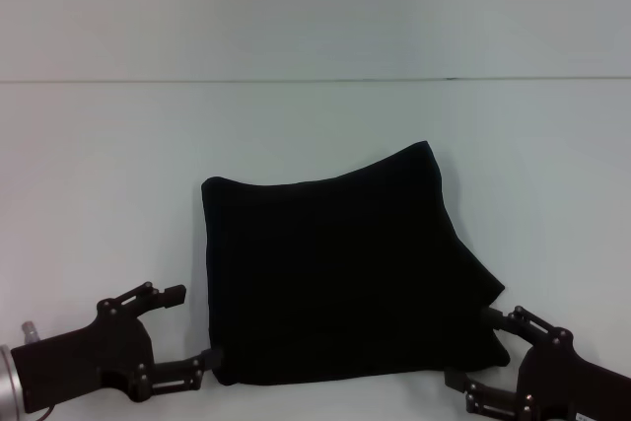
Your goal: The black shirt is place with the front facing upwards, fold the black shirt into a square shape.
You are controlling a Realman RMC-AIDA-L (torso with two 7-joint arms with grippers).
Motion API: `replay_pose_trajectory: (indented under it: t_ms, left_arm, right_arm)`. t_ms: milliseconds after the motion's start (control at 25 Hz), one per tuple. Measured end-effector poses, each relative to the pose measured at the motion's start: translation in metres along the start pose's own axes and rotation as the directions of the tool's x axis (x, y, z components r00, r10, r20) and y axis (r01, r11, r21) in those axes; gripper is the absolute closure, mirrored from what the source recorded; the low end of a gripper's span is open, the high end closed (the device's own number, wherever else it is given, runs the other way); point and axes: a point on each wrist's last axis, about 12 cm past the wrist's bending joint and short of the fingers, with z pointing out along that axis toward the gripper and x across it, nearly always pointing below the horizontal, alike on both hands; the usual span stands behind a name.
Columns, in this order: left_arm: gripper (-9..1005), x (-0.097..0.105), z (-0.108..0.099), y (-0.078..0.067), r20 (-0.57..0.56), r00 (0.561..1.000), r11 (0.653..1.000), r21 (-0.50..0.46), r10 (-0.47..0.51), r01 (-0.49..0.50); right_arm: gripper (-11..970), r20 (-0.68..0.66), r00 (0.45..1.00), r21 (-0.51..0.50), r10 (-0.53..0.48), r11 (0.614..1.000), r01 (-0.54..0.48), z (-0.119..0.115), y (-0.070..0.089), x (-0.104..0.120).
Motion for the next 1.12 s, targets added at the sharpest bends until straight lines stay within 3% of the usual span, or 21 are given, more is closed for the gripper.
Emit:
replay_pose_trajectory:
  t_ms: [1120]
  left_arm:
    - [45, 0.0013, 0.0086, 0.0025, 0.002, 1.0, 1.0, -0.015, -0.026, 0.026]
  right_arm:
    - [12, -0.019, 1.0, 0.028, -0.01, 1.0, 0.011, 0.0053, -0.0069, -0.0012]
